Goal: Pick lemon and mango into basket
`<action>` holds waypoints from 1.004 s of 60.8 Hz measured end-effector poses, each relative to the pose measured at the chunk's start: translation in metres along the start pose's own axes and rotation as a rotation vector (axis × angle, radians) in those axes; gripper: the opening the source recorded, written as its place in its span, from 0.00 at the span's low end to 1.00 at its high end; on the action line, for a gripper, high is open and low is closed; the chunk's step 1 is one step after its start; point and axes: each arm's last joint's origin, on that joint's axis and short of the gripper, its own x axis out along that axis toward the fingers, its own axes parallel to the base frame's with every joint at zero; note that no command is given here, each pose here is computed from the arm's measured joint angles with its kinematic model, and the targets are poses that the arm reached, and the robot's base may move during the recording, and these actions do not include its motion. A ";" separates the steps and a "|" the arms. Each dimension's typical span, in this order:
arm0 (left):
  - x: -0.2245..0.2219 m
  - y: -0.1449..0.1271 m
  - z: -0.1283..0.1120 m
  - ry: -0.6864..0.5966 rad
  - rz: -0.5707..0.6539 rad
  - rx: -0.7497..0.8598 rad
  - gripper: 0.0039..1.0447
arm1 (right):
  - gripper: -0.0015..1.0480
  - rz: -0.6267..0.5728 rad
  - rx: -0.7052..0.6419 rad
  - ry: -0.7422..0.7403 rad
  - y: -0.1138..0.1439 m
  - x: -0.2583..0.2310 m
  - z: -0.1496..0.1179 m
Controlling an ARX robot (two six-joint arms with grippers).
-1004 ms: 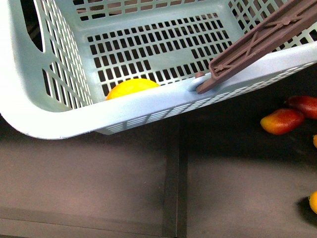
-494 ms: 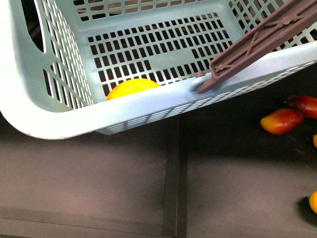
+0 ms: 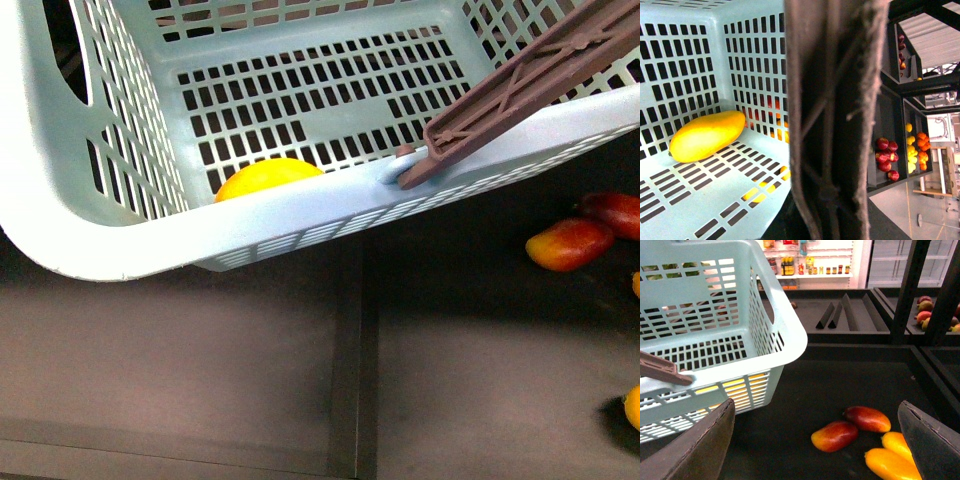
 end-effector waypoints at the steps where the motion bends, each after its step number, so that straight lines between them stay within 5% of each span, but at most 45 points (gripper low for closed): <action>1: 0.000 0.000 0.000 0.000 0.000 0.000 0.05 | 0.91 0.000 0.000 0.000 0.000 0.000 0.000; 4: 0.001 0.000 0.000 -0.019 0.007 0.011 0.05 | 0.92 0.000 0.000 0.000 0.000 0.000 0.000; 14: 0.012 0.012 -0.010 -0.378 0.118 0.105 0.05 | 0.92 0.001 0.000 0.000 0.000 0.000 0.000; 27: 0.009 0.045 0.006 -0.449 0.175 0.053 0.05 | 0.92 0.000 0.000 0.000 0.000 0.000 0.000; 46: 0.000 0.116 0.044 -0.571 0.187 -0.279 0.05 | 0.92 0.000 0.000 0.000 0.000 0.000 0.000; 61: 0.044 0.218 0.109 -0.676 0.421 -0.612 0.05 | 0.92 0.000 0.000 0.000 0.000 0.000 0.000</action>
